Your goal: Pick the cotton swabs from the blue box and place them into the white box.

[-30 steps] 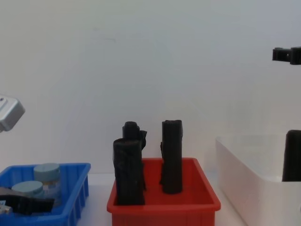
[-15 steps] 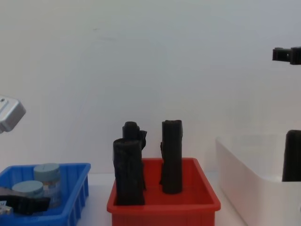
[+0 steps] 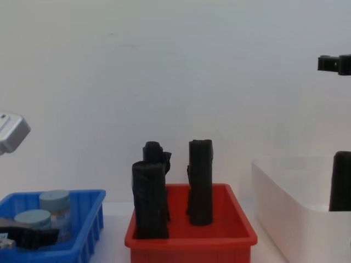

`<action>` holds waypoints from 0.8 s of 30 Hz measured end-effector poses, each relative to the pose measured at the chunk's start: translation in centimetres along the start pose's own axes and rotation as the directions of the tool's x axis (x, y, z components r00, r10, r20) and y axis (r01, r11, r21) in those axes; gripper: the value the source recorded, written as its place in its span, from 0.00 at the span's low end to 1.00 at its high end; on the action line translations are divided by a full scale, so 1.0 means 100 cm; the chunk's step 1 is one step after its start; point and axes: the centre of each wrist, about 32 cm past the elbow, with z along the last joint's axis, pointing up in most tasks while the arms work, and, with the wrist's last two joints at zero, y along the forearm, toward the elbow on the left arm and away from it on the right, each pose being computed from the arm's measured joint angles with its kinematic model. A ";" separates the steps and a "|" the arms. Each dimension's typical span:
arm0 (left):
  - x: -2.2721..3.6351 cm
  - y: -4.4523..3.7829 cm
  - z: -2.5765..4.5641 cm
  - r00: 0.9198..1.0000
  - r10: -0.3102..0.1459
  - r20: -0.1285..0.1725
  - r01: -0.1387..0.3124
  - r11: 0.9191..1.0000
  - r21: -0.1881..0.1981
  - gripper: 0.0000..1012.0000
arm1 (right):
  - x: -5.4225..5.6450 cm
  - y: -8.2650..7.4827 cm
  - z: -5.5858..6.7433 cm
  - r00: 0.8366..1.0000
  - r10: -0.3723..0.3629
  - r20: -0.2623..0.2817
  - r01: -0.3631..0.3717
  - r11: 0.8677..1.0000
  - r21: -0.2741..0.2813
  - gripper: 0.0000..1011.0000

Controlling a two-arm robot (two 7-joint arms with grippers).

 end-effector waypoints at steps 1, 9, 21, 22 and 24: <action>-0.0003 0.0005 0.0013 1.000 0.000 0.001 0.000 1.000 -0.005 0.67 | 0.000 0.000 0.000 1.000 0.000 0.000 0.000 1.000 0.000 0.99; -0.0024 0.0068 0.0138 1.000 0.018 0.013 -0.017 0.998 -0.059 0.67 | 0.000 0.000 0.000 1.000 0.000 0.000 0.000 1.000 0.000 0.99; -0.0108 0.0230 0.0451 0.999 0.042 0.023 -0.037 0.981 -0.193 0.67 | 0.000 0.000 0.000 1.000 0.000 0.000 0.000 1.000 0.000 0.99; -0.0112 0.0239 0.0468 0.999 0.041 0.024 -0.035 0.979 -0.201 0.67 | 0.000 0.000 0.000 1.000 0.001 0.000 -0.001 1.000 0.000 0.99; -0.0123 0.0263 0.0526 0.999 0.038 0.028 -0.031 0.973 -0.227 0.67 | 0.000 0.000 0.000 1.000 0.004 0.002 -0.004 1.000 0.000 0.99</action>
